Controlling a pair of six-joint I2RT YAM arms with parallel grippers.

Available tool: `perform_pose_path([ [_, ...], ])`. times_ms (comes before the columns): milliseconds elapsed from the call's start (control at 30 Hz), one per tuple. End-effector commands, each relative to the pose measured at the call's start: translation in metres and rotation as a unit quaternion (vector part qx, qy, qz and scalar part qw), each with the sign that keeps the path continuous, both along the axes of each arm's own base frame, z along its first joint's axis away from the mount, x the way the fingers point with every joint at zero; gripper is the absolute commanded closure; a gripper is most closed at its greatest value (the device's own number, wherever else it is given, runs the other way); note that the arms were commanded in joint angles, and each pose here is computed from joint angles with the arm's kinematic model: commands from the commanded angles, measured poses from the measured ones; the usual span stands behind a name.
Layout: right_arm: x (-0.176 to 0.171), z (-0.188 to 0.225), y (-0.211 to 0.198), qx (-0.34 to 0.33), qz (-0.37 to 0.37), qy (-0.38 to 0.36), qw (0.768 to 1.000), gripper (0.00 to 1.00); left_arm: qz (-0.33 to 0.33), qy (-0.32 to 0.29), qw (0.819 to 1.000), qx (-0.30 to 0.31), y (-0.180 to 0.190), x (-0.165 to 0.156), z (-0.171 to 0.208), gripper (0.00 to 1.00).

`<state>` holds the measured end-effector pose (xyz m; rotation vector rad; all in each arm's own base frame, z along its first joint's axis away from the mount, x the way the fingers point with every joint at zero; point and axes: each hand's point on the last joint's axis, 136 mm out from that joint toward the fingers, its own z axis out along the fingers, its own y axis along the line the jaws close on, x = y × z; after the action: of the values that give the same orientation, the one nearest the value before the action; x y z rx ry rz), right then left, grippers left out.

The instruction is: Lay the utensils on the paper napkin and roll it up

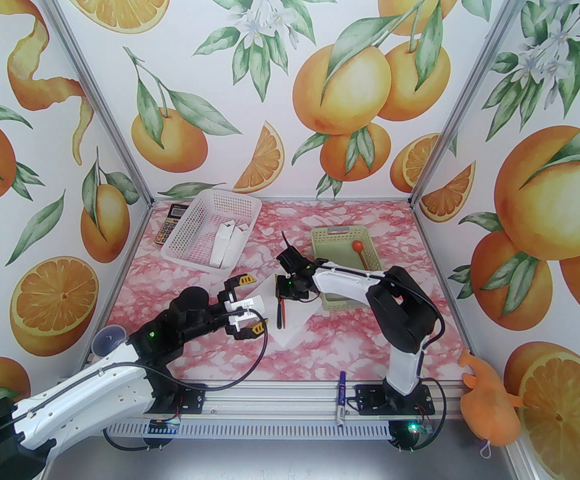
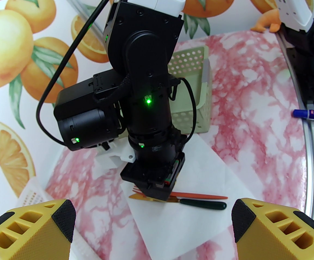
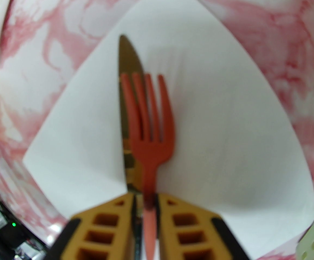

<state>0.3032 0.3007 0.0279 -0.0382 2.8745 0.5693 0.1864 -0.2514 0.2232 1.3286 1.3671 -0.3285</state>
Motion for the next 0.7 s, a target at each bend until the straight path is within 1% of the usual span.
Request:
perform_pose_path([
  [0,0.009,0.016,-0.001,-0.001,-0.008,-0.019,1.0,0.78,-0.01,0.002,1.0,0.002,-0.002,-0.003,0.002,0.0],
  [133,0.009,0.028,-0.007,-0.005,-0.007,-0.029,1.0,0.74,-0.01,0.001,1.0,0.002,-0.002,-0.003,0.002,0.0],
  [267,0.009,0.044,-0.014,-0.003,-0.009,-0.043,0.999,0.72,-0.009,-0.002,1.0,0.001,-0.002,-0.003,0.003,0.0],
  [467,0.009,0.075,-0.025,0.018,-0.01,-0.076,0.997,0.68,0.0,-0.019,1.0,-0.011,0.001,0.0,0.007,0.0],
  [667,0.009,0.1,-0.044,0.019,-0.016,-0.104,0.994,0.63,0.007,-0.035,0.999,-0.028,0.003,0.001,0.013,0.0],
])
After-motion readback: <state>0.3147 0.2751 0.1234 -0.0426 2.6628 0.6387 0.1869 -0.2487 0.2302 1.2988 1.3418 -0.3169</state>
